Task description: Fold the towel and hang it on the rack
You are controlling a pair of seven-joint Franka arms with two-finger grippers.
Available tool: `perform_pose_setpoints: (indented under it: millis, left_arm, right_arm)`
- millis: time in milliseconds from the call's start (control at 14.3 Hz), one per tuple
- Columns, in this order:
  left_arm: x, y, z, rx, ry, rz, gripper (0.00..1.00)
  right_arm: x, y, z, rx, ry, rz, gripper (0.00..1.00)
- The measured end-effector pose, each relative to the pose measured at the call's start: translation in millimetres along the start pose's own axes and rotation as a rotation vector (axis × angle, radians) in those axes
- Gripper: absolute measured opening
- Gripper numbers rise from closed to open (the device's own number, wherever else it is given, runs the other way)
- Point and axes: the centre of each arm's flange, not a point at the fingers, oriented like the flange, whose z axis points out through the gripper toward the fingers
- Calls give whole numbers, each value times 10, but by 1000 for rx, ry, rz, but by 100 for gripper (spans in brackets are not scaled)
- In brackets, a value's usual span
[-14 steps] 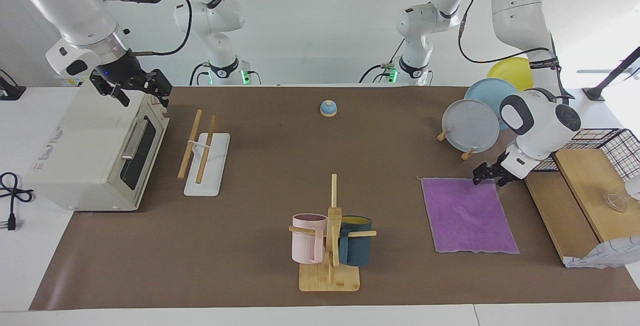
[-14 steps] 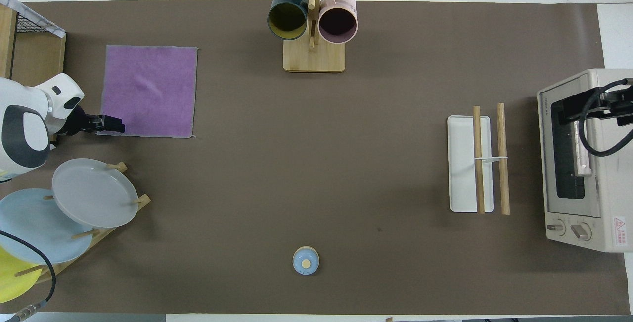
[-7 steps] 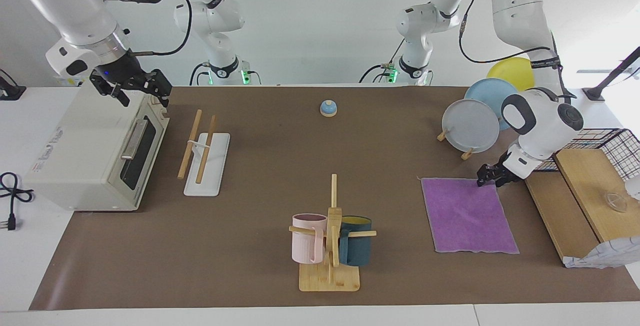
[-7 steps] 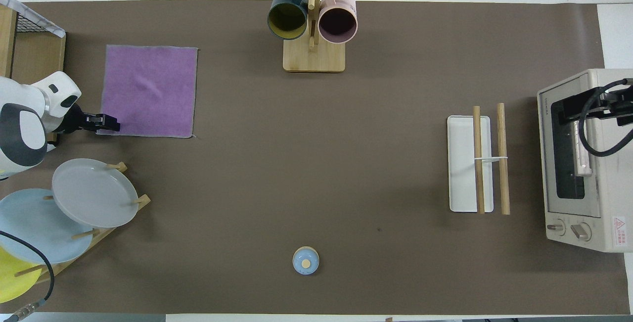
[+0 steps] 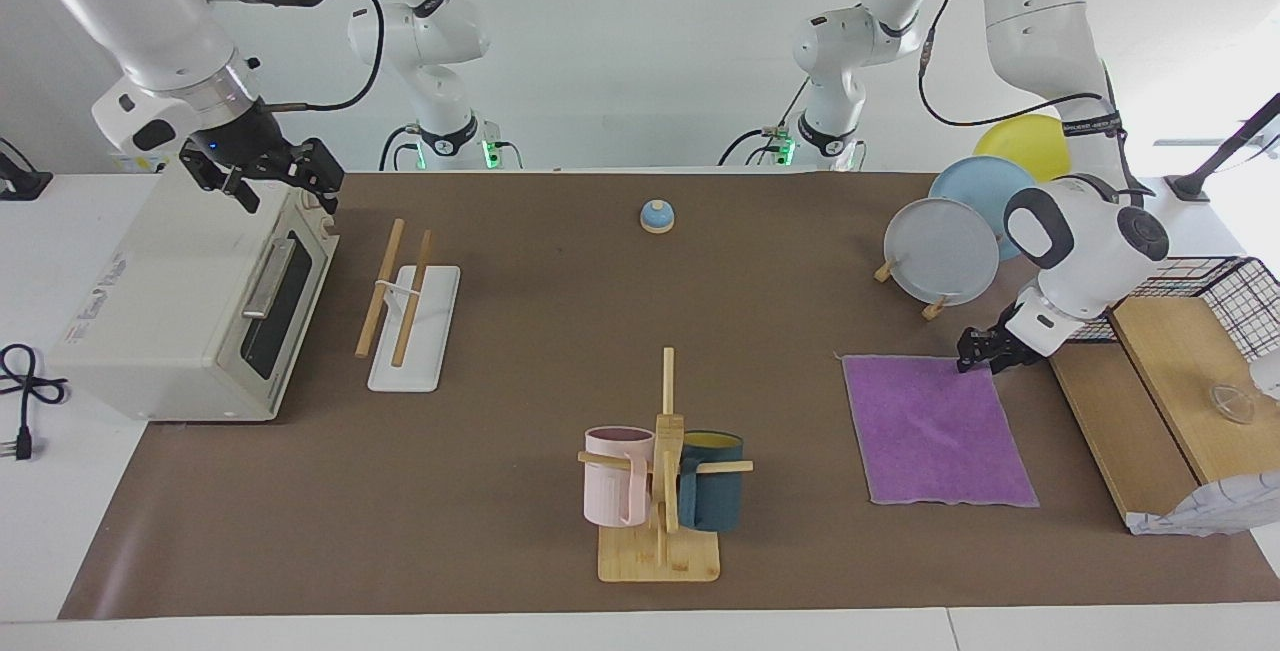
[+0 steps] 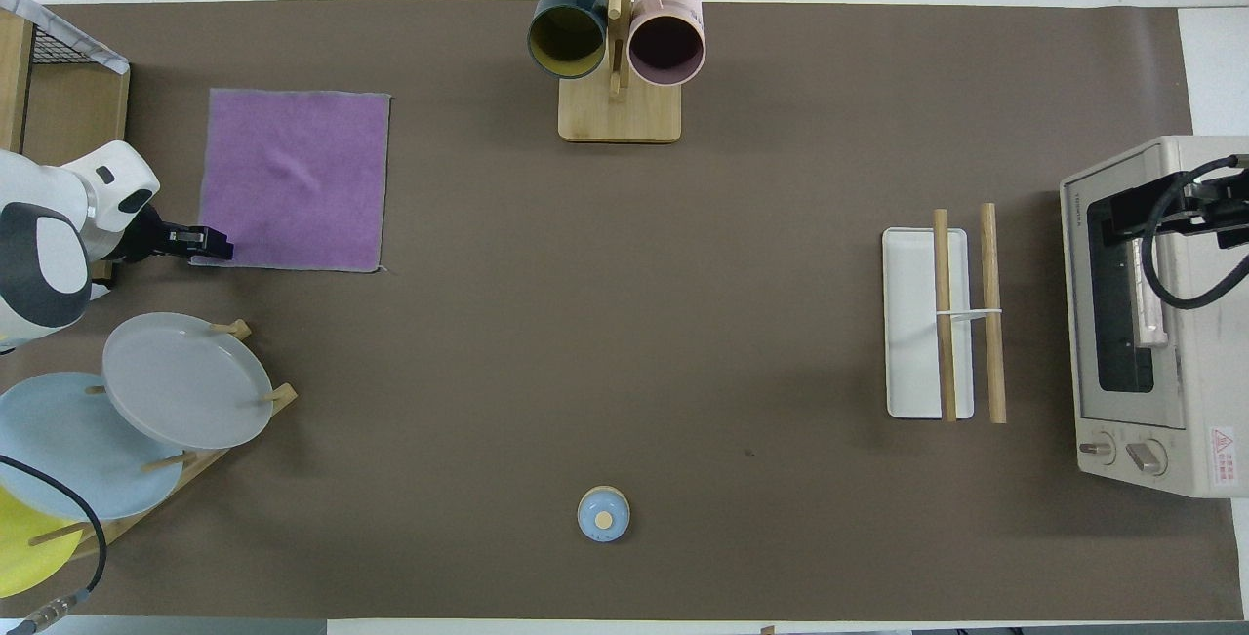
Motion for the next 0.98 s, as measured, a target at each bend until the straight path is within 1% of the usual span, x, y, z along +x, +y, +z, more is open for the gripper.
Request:
perform_pose_setpoints:
  millis: [70, 140, 210, 280, 350, 419, 489, 559, 629, 979]
  left_arm:
    - [4, 3, -7, -1, -2, 1, 49]
    - [11, 3, -21, -2, -2, 1, 43]
    - [20, 5, -35, -3, -4, 3, 33]
    - [25, 21, -31, -5, -8, 6, 33]
    - [31, 32, -29, -6, -8, 8, 29]
    - [34, 38, -25, -7, -9, 10, 19]
    - [38, 42, -24, -7, -8, 10, 19]
    - [40, 43, -23, -7, -9, 11, 12]
    - [44, 48, -21, -7, -9, 14, 2]
    - [91, 56, -59, -5, 2, 47, 2]
  right_arm:
    - [0, 0, 0, 0, 0, 0, 100]
    - [0, 0, 0, 0, 0, 0, 100]
    - [0, 0, 0, 0, 0, 0, 100]
    - [0, 0, 0, 0, 0, 0, 100]
    - [0, 0, 0, 0, 0, 0, 100]
    - [0, 0, 0, 0, 0, 0, 100]
    - [0, 0, 0, 0, 0, 0, 100]
    - [0, 0, 0, 0, 0, 0, 100]
    - [0, 0, 0, 0, 0, 0, 100]
    - [0, 0, 0, 0, 0, 0, 100]
